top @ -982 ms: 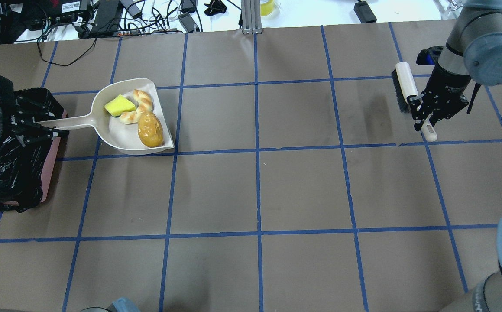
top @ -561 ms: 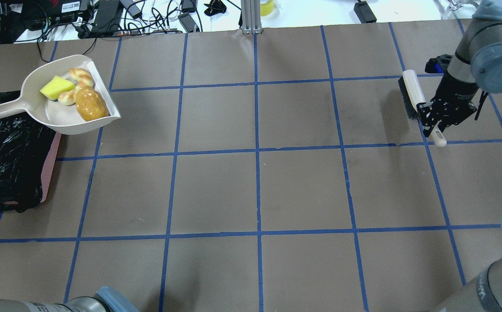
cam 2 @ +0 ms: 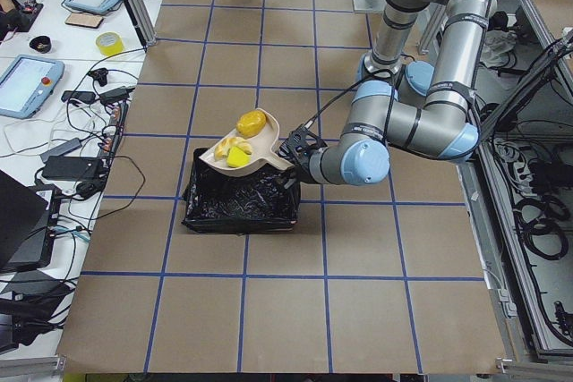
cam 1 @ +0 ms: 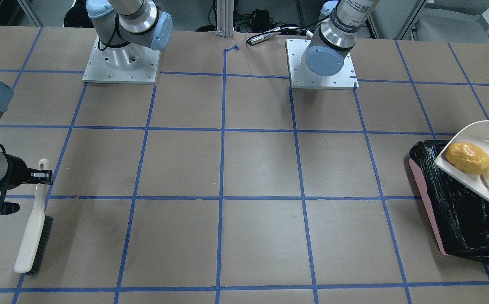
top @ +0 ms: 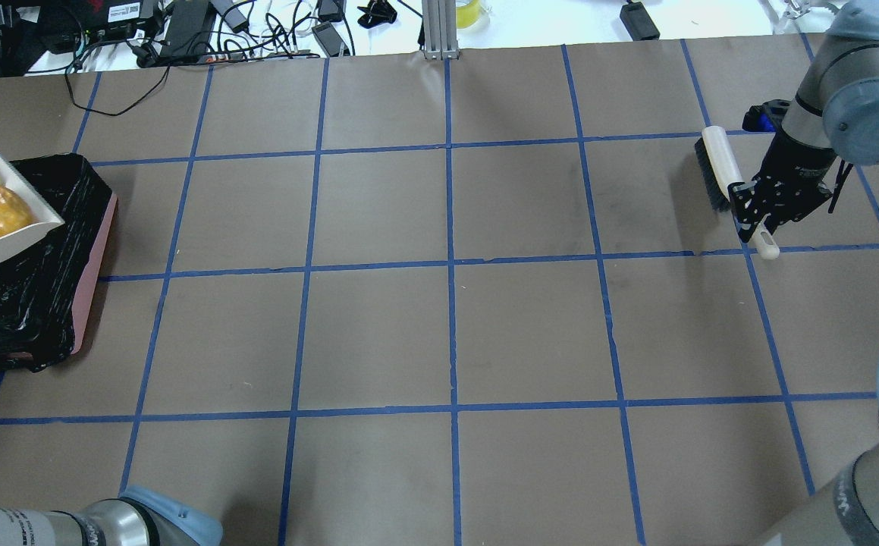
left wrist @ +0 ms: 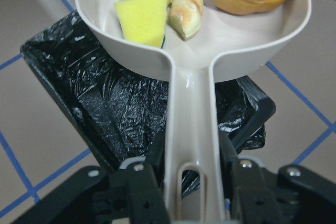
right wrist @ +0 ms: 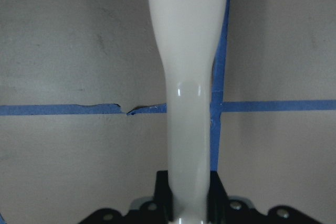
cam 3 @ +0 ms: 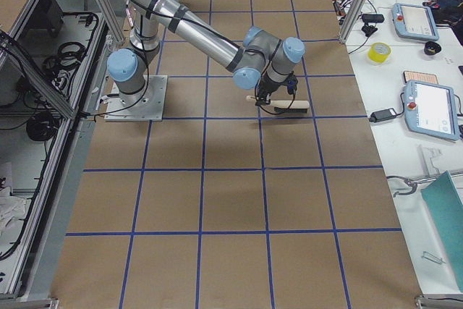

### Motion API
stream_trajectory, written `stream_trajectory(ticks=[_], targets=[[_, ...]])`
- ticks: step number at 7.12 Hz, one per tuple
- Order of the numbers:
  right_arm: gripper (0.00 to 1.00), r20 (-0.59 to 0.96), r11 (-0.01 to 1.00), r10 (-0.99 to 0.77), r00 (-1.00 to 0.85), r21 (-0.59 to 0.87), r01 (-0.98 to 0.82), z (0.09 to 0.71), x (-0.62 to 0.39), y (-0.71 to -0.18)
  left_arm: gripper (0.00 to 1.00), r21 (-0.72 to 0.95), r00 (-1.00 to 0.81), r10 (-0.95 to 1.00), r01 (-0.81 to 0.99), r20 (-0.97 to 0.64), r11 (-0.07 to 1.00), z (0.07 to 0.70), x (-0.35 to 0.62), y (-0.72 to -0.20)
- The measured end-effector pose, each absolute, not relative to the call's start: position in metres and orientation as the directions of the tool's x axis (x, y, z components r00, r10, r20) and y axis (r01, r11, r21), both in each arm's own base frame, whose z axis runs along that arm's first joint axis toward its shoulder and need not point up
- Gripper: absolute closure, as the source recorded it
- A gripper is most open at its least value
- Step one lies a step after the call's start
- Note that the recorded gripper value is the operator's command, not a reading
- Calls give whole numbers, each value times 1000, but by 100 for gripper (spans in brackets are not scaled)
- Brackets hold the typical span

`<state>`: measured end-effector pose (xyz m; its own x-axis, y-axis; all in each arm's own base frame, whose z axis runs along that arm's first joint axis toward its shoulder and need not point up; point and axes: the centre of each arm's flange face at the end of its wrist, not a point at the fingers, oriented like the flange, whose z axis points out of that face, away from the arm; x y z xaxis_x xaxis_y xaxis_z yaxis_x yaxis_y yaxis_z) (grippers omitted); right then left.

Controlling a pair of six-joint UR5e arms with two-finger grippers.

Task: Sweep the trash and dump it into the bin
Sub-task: 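Lift the dustpan with the left gripper over the black bin and tip it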

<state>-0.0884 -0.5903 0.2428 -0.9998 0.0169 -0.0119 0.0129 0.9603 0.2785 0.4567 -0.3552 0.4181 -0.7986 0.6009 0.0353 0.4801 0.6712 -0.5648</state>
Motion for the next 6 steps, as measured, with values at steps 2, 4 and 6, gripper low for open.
stream_trajectory(ticks=[2,4,6], targets=[[60,-10,959,15,-1000,284,12,237,-89,-592,100,-527,-828,558,449,59,722,421,492,-325],[26,-6,959,17,-1000,281,15,232,-90,-594,100,-452,-831,555,478,46,753,422,512,-314],[22,-3,959,19,-1000,282,18,230,-91,-595,100,-307,-805,593,564,3,767,452,515,-323]])
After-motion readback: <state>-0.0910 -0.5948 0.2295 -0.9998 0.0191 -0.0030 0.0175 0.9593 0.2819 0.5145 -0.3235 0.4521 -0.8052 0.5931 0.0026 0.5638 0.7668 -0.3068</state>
